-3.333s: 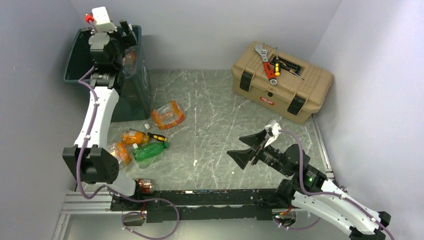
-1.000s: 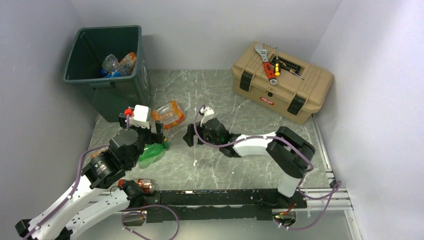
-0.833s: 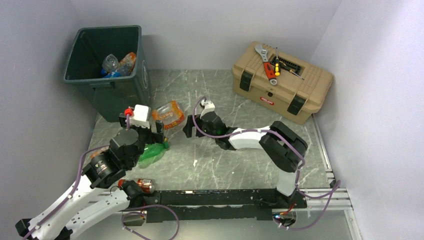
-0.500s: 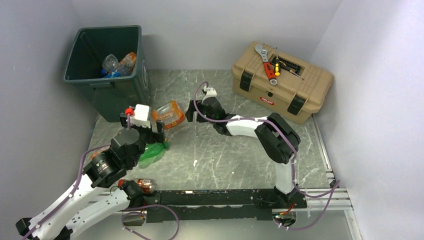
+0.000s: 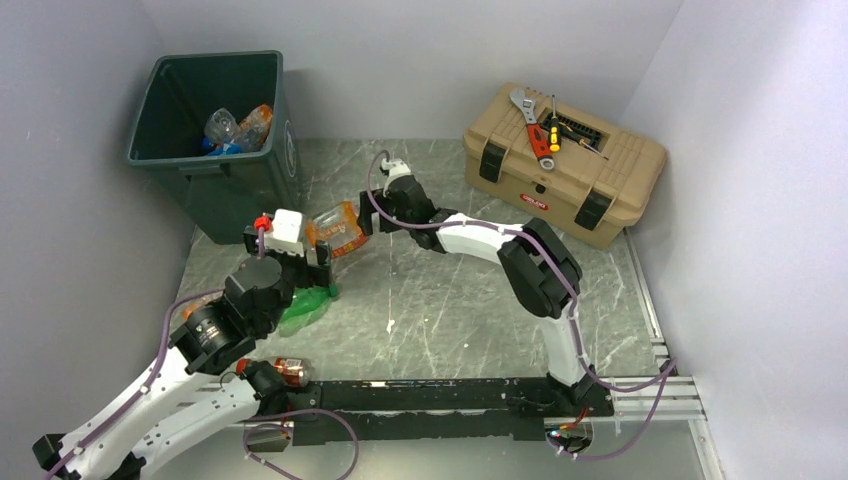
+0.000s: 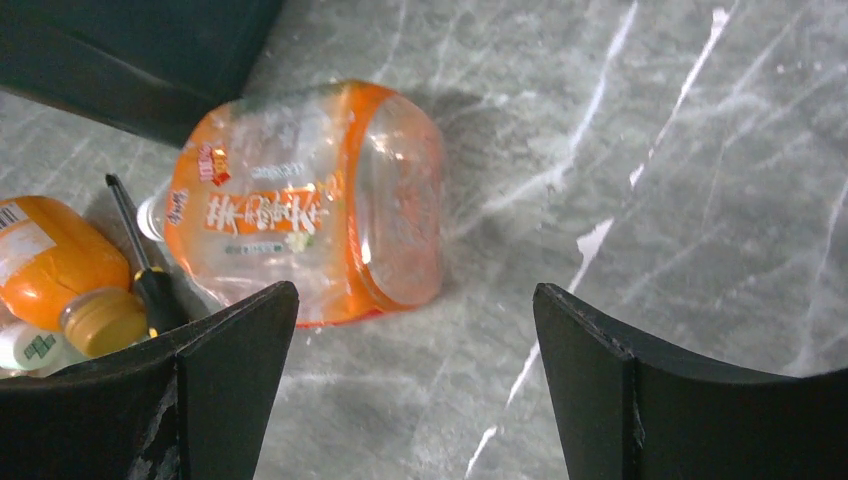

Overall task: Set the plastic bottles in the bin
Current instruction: Move the plastic bottle to the center of the board.

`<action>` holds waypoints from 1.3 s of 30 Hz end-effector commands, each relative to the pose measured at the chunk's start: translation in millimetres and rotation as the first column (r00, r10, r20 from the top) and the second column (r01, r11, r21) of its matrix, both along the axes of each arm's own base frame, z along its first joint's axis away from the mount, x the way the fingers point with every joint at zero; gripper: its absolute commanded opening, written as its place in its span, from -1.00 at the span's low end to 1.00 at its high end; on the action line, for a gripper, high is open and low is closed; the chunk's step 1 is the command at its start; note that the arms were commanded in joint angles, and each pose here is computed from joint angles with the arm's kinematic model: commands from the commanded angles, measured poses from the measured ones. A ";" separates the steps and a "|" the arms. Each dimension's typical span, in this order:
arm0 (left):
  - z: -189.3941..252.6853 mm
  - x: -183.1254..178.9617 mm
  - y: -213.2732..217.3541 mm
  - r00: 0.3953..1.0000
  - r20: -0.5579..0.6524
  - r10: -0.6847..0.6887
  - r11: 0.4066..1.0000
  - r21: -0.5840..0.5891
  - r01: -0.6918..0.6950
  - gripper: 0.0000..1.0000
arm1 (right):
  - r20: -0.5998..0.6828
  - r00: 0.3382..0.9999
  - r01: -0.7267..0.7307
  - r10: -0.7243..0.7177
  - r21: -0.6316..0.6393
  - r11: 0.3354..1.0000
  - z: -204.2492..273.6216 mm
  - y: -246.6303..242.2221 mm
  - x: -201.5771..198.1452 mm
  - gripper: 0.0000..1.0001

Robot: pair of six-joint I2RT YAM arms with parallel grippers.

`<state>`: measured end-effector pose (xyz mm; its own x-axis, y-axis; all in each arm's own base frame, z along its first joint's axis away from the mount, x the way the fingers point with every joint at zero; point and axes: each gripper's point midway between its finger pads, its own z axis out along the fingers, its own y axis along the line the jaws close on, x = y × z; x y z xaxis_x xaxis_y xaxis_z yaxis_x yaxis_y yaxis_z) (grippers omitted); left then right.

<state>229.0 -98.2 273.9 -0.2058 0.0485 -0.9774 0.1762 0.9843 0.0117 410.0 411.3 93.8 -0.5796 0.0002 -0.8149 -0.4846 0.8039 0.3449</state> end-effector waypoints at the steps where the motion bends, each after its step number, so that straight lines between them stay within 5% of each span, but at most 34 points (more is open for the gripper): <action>1: 3.9 3.6 -7.2 1.000 0.009 -0.008 1.000 -0.025 0.009 0.90 | 0.033 0.996 -0.077 0.078 -0.019 0.997 10.6 18.4 4.1 0.83; 19: 2.9 3.1 -9.4 1.000 0.003 -0.020 0.999 -0.026 0.020 0.90 | -0.041 0.991 -0.127 0.125 -0.051 0.991 -16.2 53.1 23.4 0.66; 23: 3.3 2.6 -7.7 1.000 0.003 -0.014 1.000 -0.026 0.014 0.90 | -0.041 0.993 -0.117 0.115 -0.051 0.992 -20.7 52.0 24.6 0.38; 35: 5.7 1.9 -5.8 1.000 0.010 -0.009 1.000 -0.030 0.010 0.90 | -0.033 0.999 -0.005 0.007 0.047 0.999 6.5 6.0 10.6 -1.00; 39: 5.7 2.0 -6.0 1.000 0.011 -0.010 1.000 -0.030 0.010 0.89 | -0.059 0.998 0.040 -0.034 0.101 0.994 13.4 -27.9 -4.6 -1.00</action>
